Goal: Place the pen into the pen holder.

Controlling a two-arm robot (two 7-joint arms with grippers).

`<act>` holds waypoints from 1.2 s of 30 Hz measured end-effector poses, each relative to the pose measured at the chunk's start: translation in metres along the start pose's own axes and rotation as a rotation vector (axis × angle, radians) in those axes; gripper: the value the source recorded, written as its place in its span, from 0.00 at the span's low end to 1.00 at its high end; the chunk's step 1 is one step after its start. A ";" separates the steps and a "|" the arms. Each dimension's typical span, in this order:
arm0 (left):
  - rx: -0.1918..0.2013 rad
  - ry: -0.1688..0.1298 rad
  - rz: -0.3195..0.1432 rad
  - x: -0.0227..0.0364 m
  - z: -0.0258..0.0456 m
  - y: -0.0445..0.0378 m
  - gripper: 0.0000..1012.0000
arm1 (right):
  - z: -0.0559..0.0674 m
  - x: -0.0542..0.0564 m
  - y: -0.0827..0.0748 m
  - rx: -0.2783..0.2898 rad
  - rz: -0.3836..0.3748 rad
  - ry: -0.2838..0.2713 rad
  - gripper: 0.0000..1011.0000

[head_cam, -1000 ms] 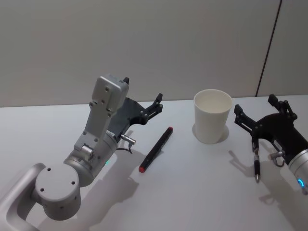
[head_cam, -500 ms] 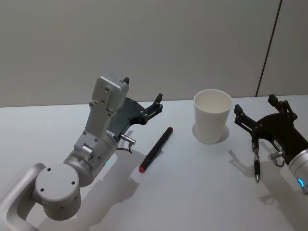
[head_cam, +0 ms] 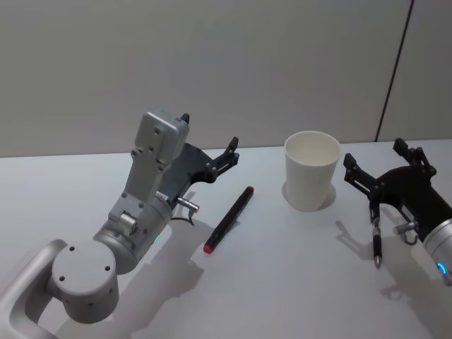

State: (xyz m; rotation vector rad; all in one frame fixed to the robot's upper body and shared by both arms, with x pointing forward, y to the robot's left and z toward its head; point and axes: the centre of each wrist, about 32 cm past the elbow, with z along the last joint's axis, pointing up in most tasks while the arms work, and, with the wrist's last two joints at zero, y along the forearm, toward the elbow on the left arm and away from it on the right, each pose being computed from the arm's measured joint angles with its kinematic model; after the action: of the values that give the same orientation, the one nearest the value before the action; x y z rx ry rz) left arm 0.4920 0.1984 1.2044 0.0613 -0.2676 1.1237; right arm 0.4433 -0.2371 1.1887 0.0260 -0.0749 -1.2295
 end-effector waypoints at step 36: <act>0.000 0.000 0.000 0.0000 0.0000 0.0000 0.99 | 0.003 -0.002 -0.006 -0.019 -0.006 0.013 0.99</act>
State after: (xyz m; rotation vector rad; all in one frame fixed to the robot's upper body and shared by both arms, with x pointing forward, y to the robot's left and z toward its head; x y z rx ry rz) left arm 0.4920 0.1984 1.2044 0.0611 -0.2675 1.1237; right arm 0.4365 -0.2377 1.1915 0.0181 -0.0516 -1.2355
